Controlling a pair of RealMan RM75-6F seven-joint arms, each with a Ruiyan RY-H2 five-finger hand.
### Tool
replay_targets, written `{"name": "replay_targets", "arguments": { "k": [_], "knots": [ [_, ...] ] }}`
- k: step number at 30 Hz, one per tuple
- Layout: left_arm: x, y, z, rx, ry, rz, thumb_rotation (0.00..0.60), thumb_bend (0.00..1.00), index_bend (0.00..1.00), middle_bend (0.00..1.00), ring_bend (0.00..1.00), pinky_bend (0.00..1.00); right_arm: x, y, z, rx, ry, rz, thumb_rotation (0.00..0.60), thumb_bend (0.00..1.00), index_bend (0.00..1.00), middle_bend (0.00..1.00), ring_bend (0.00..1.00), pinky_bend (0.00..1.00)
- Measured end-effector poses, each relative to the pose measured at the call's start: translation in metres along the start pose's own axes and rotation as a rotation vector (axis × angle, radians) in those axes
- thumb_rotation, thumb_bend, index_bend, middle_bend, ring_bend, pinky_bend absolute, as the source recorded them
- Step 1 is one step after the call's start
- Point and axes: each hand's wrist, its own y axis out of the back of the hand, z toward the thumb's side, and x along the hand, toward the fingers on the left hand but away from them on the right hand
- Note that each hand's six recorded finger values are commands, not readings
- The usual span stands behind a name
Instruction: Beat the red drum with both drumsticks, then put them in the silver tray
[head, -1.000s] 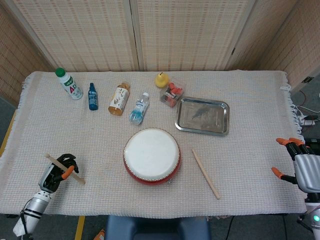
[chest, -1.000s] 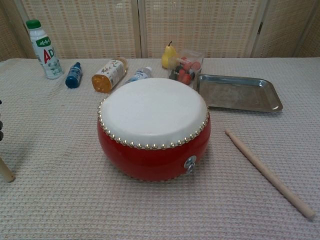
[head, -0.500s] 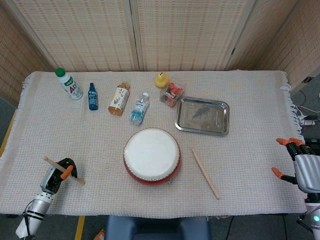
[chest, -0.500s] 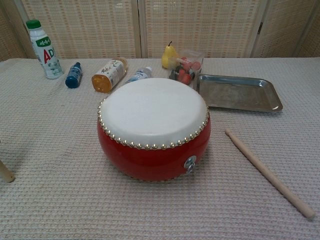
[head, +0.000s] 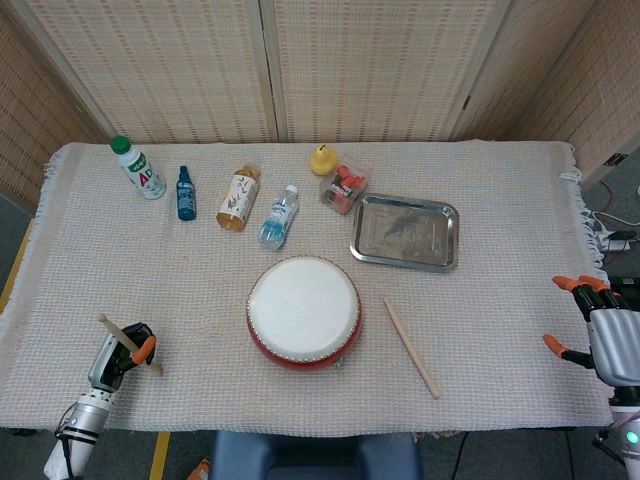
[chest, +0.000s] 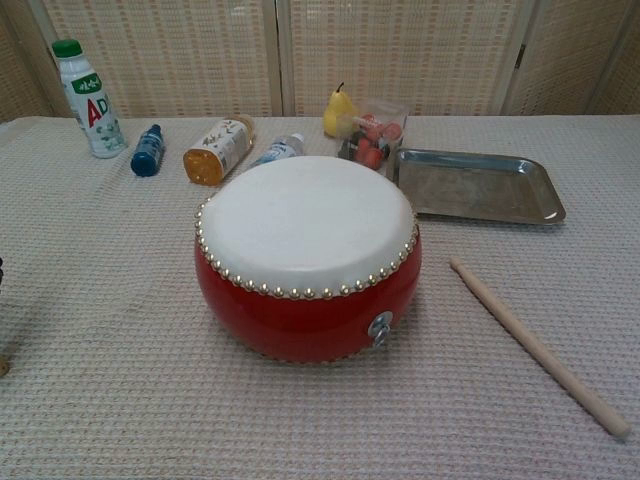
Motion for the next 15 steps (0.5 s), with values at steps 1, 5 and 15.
{"name": "replay_targets", "arguments": {
  "k": [1,5,15],
  "knots": [
    [0.0,0.0,0.0,-0.001,-0.003,-0.001,0.418,0.3,0.67,0.78,0.69,0.74,0.0,0.0,0.0,0.0,0.0,0.0,0.6,0.08,0.24,0.27,0.17,0.31],
    [-0.004,-0.001,0.0,-0.006,-0.012,-0.005,0.42,0.31,0.68,0.78,0.69,0.74,0.0,0.0,0.001,0.001,0.003,0.0,0.6,0.08,0.24,0.27,0.17,0.31],
    [-0.017,0.001,-0.002,-0.002,-0.004,-0.029,0.419,0.31,0.68,0.78,0.69,0.74,-0.001,0.0,0.003,0.003,0.006,-0.001,0.6,0.08,0.24,0.27,0.17,0.31]
  ]
}}
